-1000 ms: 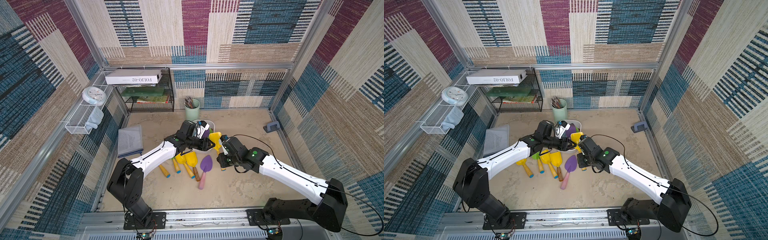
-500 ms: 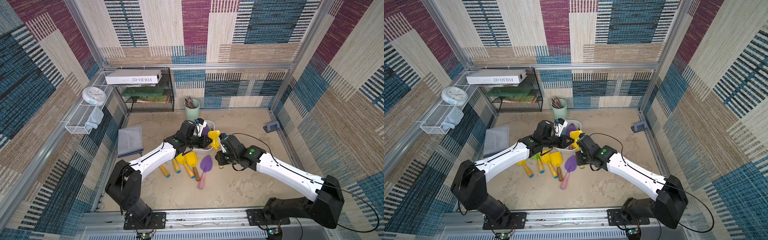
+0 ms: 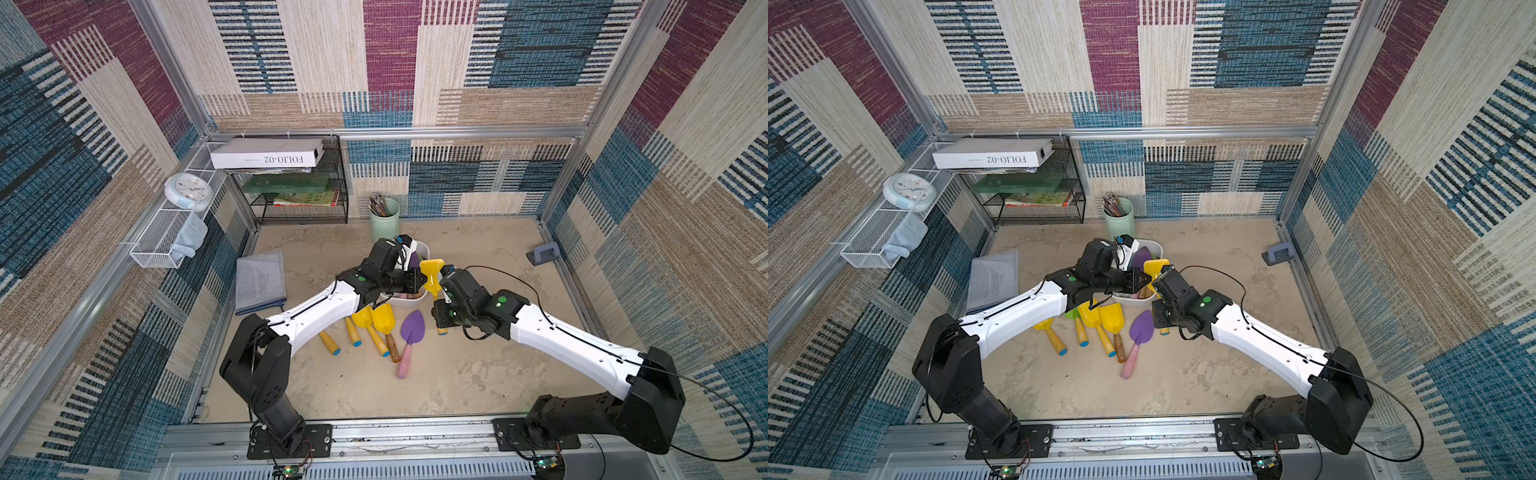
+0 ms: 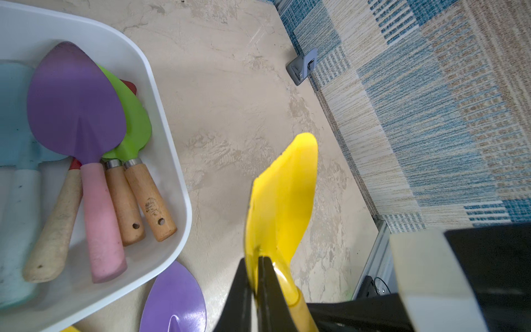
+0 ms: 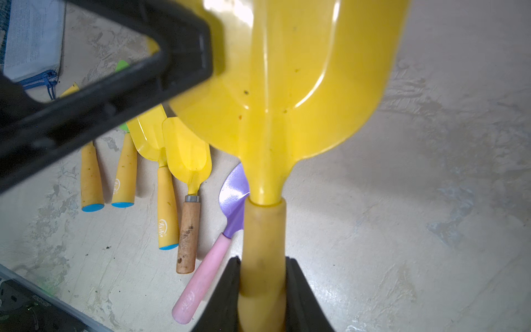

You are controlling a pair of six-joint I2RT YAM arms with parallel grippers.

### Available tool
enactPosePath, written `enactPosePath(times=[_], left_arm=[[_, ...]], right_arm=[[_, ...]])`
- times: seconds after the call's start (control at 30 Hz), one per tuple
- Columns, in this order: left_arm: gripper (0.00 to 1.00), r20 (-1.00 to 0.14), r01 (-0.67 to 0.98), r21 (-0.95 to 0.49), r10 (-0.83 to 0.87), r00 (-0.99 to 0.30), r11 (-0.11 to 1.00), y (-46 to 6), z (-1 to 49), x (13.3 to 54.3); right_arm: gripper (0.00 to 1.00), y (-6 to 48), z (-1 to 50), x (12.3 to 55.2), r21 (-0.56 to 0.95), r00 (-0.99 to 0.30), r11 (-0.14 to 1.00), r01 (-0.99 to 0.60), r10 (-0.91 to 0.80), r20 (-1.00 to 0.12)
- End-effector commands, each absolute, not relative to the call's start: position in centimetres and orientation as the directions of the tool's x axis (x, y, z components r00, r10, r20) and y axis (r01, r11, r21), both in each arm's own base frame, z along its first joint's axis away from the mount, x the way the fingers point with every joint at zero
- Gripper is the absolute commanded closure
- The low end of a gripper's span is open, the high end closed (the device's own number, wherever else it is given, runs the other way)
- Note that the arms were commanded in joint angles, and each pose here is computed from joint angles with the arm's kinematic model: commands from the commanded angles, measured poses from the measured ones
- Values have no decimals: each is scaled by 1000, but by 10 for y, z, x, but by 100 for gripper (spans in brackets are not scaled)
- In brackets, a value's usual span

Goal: Put the shovel into the storage box
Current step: Pick up the shovel from the center of the board, then place the shovel in the storage box.

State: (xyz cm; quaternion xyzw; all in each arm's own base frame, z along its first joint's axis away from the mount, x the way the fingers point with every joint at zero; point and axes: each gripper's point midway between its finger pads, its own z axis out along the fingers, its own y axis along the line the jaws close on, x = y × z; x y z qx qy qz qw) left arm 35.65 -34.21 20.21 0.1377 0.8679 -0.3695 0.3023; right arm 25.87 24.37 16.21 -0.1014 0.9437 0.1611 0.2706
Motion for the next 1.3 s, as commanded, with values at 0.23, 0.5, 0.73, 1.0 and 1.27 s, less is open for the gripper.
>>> enactPosePath(times=[0.23, 0.5, 0.73, 1.0, 1.27], left_arm=[[100, -644, 379, -422, 21, -765, 823, -317, 191, 372], [100, -698, 408, -318, 80, -712, 856, -298, 211, 378], [100, -698, 467, -289, 150, -700, 835, -270, 225, 414], [100, -687, 531, -299, 207, -697, 793, -256, 232, 465], [100, -653, 534, -337, 215, -726, 776, -263, 206, 497]], right_arm=[[48, 240, 201, 279, 265, -772, 931, -250, -27, -635], [50, 216, 233, 296, 329, -712, 910, -250, 57, -700], [52, 219, 238, 292, 362, -707, 878, -312, 40, -706], [52, 217, 227, 286, 369, -718, 876, -312, 37, -695], [52, 209, 223, 283, 350, -722, 889, -296, 32, -691]])
